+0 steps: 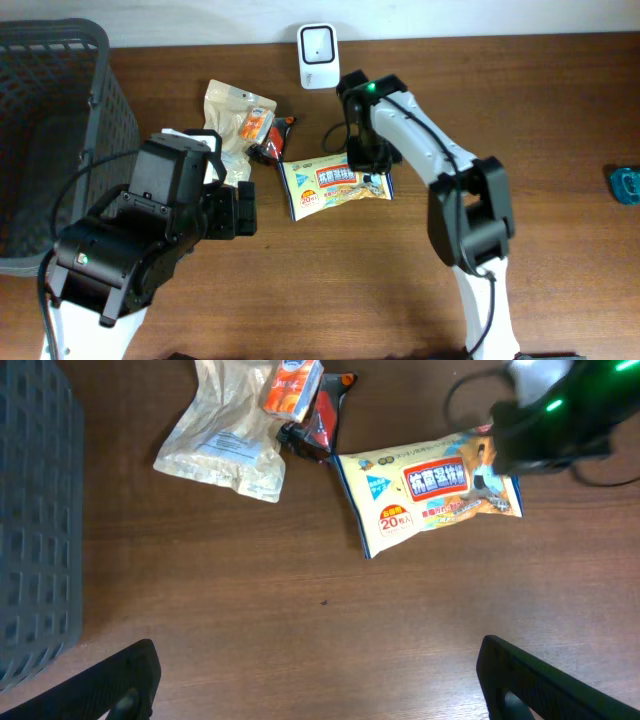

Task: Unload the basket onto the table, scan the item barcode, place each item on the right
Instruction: 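Drag the yellow wet-wipes bag out of the pile with the right gripper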

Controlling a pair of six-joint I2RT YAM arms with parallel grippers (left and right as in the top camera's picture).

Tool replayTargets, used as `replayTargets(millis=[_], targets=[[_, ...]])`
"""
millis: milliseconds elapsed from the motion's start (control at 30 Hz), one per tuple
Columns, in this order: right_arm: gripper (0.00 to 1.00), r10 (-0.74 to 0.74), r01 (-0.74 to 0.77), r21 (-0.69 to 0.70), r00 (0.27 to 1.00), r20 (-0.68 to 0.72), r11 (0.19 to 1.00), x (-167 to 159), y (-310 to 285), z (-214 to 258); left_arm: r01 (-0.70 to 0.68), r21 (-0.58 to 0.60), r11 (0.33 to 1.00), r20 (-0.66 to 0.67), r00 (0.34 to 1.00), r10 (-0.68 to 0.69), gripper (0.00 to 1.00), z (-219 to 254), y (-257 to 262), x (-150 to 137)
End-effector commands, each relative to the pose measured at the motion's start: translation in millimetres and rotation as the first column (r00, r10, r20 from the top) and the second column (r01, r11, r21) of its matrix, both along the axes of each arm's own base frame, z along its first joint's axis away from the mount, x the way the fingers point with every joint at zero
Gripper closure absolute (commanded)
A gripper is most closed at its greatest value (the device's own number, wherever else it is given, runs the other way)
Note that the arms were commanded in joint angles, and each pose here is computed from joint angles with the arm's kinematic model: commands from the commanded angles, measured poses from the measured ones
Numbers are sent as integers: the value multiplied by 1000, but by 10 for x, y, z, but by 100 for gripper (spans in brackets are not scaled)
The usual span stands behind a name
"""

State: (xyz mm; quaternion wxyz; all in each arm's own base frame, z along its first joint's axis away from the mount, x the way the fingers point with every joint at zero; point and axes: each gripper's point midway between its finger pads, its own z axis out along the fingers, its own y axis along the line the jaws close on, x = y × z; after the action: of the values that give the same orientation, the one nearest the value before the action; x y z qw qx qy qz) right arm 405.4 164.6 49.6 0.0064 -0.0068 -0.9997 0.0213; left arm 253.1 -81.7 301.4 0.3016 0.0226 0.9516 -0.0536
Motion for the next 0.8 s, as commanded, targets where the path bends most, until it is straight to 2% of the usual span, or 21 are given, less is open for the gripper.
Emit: replayTargets(millis=[0, 133, 267, 500, 633, 767], targets=[[95, -14, -2, 122, 991, 131, 992, 92, 153, 562, 1, -7, 1000, -1, 1000, -1, 1, 2, -17, -1], [96, 20, -51, 226, 990, 137, 973, 143, 367, 547, 1, -6, 1000, -1, 1000, -1, 1, 1, -16, -2], [96, 50, -75, 297, 995, 90, 952, 64, 605, 374, 1, -7, 1000, -1, 1000, -1, 1, 1, -16, -2], [96, 79, -97, 281, 994, 75, 955, -148, 865, -239, 1, -7, 1000, -1, 1000, -1, 1, 2, -17, -1], [96, 48, -58, 175, 997, 57, 983, -306, 675, -583, 1, -7, 1000, -1, 1000, -1, 1, 2, -17, -1], [96, -14, 8, 99, 999, 52, 995, -332, 516, -520, 1, -6, 1000, -1, 1000, -1, 1, 1, -16, -2]])
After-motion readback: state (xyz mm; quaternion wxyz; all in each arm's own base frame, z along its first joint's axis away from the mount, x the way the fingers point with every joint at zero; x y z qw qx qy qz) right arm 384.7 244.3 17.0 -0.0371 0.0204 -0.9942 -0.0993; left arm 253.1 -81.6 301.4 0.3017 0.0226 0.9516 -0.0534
